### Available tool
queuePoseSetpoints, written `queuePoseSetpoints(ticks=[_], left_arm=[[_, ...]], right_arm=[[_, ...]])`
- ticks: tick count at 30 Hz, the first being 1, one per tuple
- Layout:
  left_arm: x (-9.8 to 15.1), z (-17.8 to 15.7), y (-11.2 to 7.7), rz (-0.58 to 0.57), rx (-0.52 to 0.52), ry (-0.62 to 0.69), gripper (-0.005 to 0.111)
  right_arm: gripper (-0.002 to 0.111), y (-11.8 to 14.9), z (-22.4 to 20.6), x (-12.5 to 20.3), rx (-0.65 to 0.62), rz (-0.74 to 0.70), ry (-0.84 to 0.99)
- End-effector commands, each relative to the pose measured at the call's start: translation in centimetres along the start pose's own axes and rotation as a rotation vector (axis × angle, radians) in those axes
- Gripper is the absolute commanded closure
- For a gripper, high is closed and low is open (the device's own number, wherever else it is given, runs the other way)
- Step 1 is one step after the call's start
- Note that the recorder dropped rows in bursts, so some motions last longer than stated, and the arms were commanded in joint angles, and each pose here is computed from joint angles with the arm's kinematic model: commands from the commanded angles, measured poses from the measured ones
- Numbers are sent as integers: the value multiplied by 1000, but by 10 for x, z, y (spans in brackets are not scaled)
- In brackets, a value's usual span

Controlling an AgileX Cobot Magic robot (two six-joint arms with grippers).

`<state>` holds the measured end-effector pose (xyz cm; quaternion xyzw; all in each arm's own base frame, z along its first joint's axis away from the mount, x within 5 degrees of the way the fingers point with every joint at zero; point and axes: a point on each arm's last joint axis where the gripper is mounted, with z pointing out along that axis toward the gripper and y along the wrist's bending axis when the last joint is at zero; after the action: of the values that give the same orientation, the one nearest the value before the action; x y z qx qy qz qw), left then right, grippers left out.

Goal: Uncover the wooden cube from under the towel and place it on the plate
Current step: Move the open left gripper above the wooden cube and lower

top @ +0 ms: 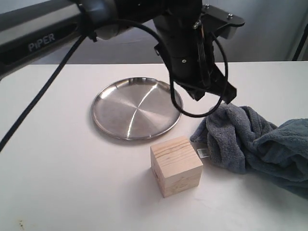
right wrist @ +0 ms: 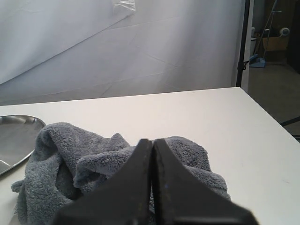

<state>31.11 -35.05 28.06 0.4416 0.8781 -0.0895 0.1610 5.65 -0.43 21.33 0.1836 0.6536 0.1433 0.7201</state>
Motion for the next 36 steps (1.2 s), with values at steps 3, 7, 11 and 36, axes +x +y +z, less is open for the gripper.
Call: queuePoseSetpoints(ticks=[3, 7, 11, 36], left_arm=[[38, 2, -5, 63, 12, 127, 107], [61, 6, -5, 66, 4, 203, 100], [76, 14, -4, 27, -8, 260, 78], [70, 66, -7, 278, 68, 147, 2]], right_arm=[[105, 0, 0, 2, -1, 9, 8], [105, 0, 0, 2, -1, 9, 8], [105, 0, 0, 2, -1, 9, 8], [105, 0, 0, 2, -1, 9, 8]])
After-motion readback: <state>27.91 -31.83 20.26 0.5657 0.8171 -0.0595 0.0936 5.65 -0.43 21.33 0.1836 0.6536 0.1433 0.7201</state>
